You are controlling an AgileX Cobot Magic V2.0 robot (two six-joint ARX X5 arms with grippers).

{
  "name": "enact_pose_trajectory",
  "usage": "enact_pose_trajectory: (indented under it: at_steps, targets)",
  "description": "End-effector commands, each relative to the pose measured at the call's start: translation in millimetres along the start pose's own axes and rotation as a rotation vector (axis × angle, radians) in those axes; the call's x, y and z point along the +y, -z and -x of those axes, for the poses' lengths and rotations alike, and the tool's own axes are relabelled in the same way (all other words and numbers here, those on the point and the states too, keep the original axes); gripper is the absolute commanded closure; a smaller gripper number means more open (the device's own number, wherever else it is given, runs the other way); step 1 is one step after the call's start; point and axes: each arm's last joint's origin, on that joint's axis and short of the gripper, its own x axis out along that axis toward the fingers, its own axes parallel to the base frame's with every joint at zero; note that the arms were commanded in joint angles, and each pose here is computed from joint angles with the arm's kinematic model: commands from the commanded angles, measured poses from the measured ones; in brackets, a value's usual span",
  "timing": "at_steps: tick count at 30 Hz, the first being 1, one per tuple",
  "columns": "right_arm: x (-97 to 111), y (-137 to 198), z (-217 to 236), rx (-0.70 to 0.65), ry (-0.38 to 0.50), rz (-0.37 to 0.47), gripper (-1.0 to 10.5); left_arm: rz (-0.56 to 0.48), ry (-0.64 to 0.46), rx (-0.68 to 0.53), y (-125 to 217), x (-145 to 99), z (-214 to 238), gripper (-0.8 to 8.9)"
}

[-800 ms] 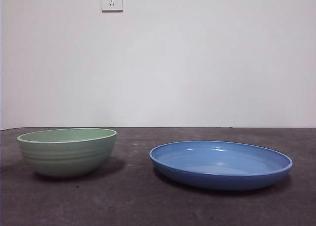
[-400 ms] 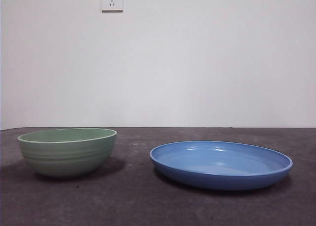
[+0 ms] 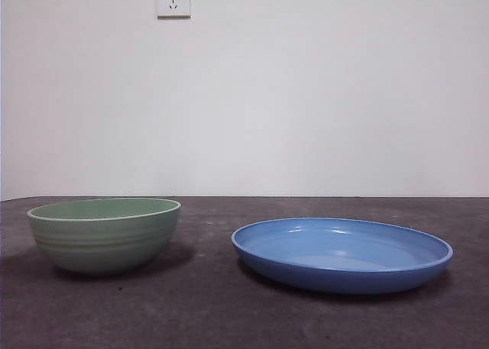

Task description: Place the green bowl on the blue plate

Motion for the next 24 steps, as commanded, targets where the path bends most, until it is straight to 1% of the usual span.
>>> enact_pose_trajectory:
  at_steps: [1, 2, 4, 8, 11, 16, 18, 21, 24]
  targets:
    - [1.8, -4.7, 2.0, -0.015, 0.017, 0.017, 4.4, -0.028, 0.01, -0.018, -5.1, -2.4, 1.6, 2.74]
    - [1.6, -4.7, 2.0, -0.016, 0.021, 0.017, 3.9, -0.029, 0.01, -0.018, -5.2, -2.4, 1.6, 2.44]
    - [1.7, -4.8, 2.1, -0.016, 0.02, 0.018, 3.4, -0.028, 0.01, -0.018, -5.1, -2.4, 1.6, 2.19]
    - [1.8, -4.8, 2.1, -0.016, 0.017, 0.018, 3.3, -0.016, 0.009, -0.013, -4.6, -2.3, 1.6, 2.2]
    - [1.8, -4.8, 2.1, -0.016, 0.017, 0.019, 3.3, 0.035, -0.002, 0.021, -2.3, 0.2, -2.1, 2.2]
    - [1.9, -4.8, 2.1, -0.016, 0.017, 0.018, 3.3, 0.136, -0.069, 0.179, 8.5, 14.8, -19.9, 2.2]
    - [1.8, -4.6, 2.1, -0.015, 0.017, 0.017, 3.3, 0.192, -0.116, 0.255, 14.0, 24.0, -29.6, 2.2]
    - [2.1, -4.6, 2.4, -0.017, 0.016, 0.018, 3.3, 0.276, -0.189, 0.379, 23.5, 43.4, -47.0, 2.2]
    - [2.1, -4.6, 2.4, -0.017, 0.016, 0.016, 3.3, 0.341, -0.243, 0.465, 31.3, 63.2, -64.2, 2.2]
